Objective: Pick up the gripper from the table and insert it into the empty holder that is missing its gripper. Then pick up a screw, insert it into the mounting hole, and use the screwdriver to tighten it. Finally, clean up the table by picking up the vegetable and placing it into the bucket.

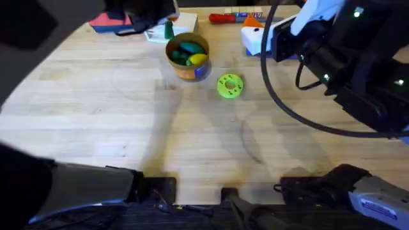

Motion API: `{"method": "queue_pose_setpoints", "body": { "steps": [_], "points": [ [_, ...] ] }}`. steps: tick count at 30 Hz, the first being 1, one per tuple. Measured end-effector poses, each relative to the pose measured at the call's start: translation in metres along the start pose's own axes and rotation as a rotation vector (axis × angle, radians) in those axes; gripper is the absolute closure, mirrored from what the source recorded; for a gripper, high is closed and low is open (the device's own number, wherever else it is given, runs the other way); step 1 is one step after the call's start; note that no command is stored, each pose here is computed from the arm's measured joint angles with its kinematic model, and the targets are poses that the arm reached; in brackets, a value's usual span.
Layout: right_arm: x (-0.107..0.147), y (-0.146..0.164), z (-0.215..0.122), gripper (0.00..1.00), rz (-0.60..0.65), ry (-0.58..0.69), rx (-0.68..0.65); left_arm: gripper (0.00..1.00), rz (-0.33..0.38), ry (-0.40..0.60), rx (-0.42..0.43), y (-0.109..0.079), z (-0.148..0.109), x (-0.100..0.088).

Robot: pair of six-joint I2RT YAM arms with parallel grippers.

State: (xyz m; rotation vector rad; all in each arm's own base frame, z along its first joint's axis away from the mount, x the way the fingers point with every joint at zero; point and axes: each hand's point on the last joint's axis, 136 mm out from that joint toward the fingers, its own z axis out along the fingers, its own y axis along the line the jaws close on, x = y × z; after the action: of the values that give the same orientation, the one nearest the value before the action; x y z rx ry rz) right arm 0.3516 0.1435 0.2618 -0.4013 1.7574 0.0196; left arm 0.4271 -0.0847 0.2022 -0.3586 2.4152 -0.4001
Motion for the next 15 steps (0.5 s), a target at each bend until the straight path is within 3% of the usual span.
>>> {"method": "queue_pose_setpoints", "body": {
  "steps": [6,7,11,14,15],
  "points": [
    [0.001,0.000,0.000,0.010,-0.001,0.003,-0.001,0.980,0.026,0.127,-0.018,0.004,0.042,0.031],
    [0.001,0.000,0.000,0.010,-0.001,0.005,-0.001,0.935,0.032,0.142,-0.017,0.004,0.045,0.035],
    [0.009,0.001,0.000,0.009,-0.009,0.036,-0.005,0.586,0.042,0.161,0.001,0.000,0.050,0.041],
    [0.023,0.003,-0.001,0.009,-0.016,0.092,-0.013,0.135,0.050,0.154,0.010,-0.002,0.047,0.039],
    [0.027,0.004,-0.001,0.010,-0.016,0.108,-0.016,0.060,0.051,0.152,0.013,-0.003,0.046,0.038]
  ]
}}
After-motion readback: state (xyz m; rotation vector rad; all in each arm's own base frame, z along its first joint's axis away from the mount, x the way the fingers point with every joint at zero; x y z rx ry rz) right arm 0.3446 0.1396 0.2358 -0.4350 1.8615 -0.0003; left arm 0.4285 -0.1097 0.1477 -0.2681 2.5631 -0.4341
